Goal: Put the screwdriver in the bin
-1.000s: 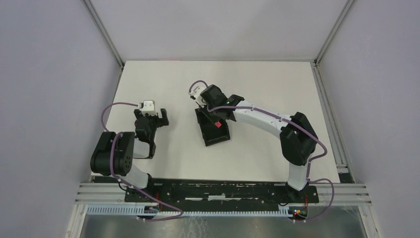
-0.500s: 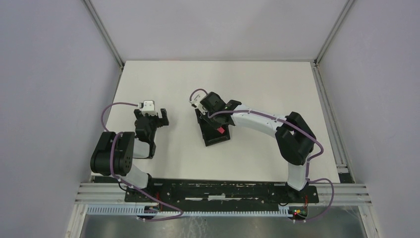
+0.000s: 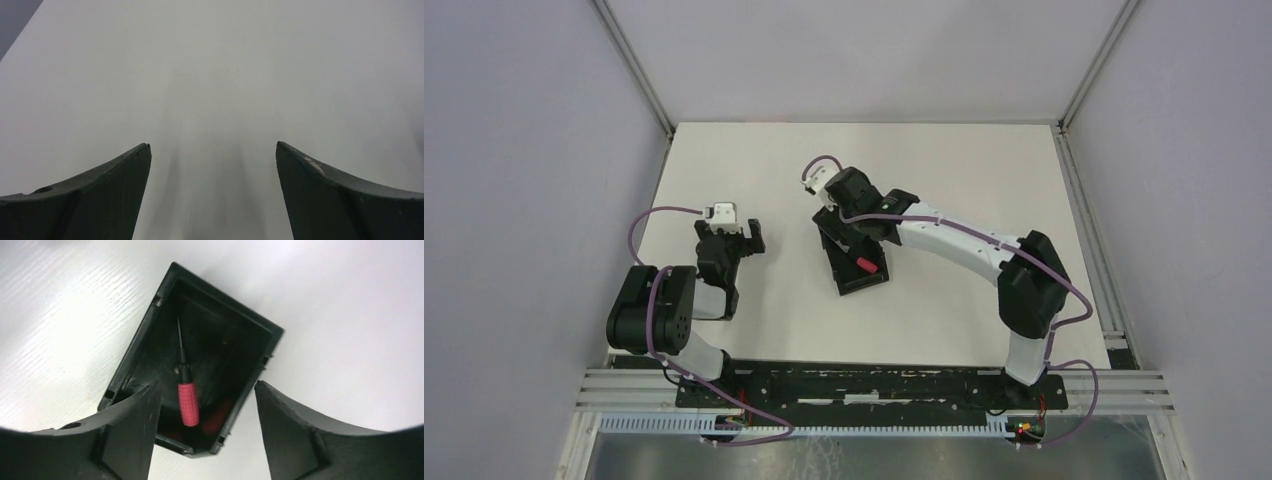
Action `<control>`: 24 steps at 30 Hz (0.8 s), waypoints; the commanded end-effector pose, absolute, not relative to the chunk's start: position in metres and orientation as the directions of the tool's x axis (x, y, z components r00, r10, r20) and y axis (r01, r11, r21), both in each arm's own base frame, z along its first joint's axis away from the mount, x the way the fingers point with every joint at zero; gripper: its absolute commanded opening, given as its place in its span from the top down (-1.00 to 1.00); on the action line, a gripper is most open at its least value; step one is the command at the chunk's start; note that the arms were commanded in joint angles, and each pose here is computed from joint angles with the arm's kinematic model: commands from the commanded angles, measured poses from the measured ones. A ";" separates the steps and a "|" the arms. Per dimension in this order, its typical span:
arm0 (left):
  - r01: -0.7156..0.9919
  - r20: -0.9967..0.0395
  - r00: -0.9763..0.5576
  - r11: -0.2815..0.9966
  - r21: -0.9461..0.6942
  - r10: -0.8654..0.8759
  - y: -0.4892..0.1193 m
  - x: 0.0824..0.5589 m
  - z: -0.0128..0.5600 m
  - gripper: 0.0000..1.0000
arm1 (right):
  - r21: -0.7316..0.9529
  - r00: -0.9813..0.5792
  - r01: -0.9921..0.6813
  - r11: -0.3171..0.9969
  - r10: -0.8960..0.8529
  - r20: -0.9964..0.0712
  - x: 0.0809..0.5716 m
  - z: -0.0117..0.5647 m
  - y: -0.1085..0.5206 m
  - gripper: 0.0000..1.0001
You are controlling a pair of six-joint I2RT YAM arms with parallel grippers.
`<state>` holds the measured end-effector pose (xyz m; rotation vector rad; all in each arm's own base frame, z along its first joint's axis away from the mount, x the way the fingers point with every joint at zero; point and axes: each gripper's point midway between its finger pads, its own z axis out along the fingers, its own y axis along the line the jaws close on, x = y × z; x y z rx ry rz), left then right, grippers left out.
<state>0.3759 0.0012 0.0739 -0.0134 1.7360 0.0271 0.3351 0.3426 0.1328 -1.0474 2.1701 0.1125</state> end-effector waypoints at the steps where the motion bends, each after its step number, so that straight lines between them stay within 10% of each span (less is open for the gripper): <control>1: -0.026 -0.993 -0.115 0.999 -0.025 -0.028 0.001 0.380 0.088 -1.00 | -0.248 -0.328 -0.624 0.741 -0.536 -0.778 0.350 0.221 0.327 -0.86; 10: -0.026 -0.993 -0.114 0.999 -0.025 -0.028 0.001 0.380 0.089 -1.00 | -0.173 -0.274 -0.323 0.930 -0.267 -0.924 0.367 0.248 0.189 -0.96; 24: -0.026 -0.993 -0.116 0.999 -0.025 -0.028 0.001 0.380 0.088 -1.00 | -0.073 -0.240 0.172 0.982 -0.030 -0.970 0.322 0.124 0.000 -0.96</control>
